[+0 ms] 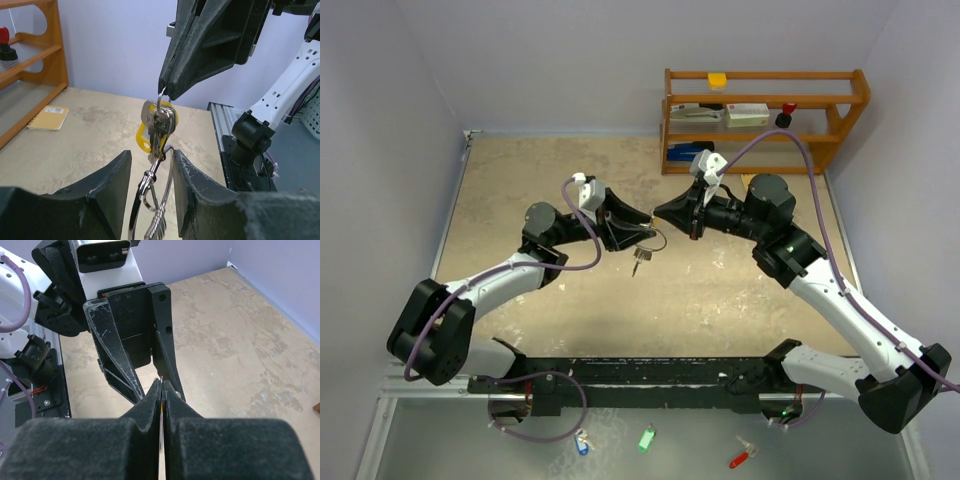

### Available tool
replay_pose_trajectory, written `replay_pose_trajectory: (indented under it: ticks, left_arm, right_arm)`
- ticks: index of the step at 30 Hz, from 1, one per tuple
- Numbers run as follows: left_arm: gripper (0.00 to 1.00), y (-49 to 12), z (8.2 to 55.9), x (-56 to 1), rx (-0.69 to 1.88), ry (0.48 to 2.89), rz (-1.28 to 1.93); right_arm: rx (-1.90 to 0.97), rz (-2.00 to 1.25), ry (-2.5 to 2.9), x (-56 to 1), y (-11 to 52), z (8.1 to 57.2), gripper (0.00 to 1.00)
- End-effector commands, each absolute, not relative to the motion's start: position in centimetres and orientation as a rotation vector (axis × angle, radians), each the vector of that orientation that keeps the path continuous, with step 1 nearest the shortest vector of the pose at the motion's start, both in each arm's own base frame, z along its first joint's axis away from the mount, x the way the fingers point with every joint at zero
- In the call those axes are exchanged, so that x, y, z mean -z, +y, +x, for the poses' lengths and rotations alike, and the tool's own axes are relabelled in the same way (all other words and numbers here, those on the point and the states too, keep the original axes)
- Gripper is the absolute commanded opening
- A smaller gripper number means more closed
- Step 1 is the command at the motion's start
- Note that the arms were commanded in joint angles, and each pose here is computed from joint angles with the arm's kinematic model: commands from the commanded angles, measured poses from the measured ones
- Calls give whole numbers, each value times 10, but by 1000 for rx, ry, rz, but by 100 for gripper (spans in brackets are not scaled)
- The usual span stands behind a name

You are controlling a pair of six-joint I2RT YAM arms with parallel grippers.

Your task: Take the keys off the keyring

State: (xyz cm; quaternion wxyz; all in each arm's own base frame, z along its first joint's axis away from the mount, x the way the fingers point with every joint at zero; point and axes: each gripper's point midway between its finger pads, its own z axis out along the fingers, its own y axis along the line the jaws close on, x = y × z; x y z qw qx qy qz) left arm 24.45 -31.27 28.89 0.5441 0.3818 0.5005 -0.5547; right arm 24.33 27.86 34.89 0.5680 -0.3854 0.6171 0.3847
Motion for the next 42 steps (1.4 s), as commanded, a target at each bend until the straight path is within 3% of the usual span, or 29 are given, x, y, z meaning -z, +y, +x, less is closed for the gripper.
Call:
replay_pose_trajectory:
  ticks: [1, 13, 34, 42]
  left_arm:
    - [36, -314, 234, -323, 1333, 1024, 927]
    - [22, -312, 222, -328, 1383, 933, 930]
    - [16, -313, 217, -327, 1470, 889, 907]
    - [4, -315, 219, -321, 1517, 892, 890]
  right_arm:
    - [-931, -908, 1328, -383, 281, 233, 0]
    - [-937, -907, 1315, -386, 281, 230, 0]
    - [-935, -896, 1311, -387, 280, 231, 0]
    - [-903, -877, 1327, -383, 277, 236, 0]
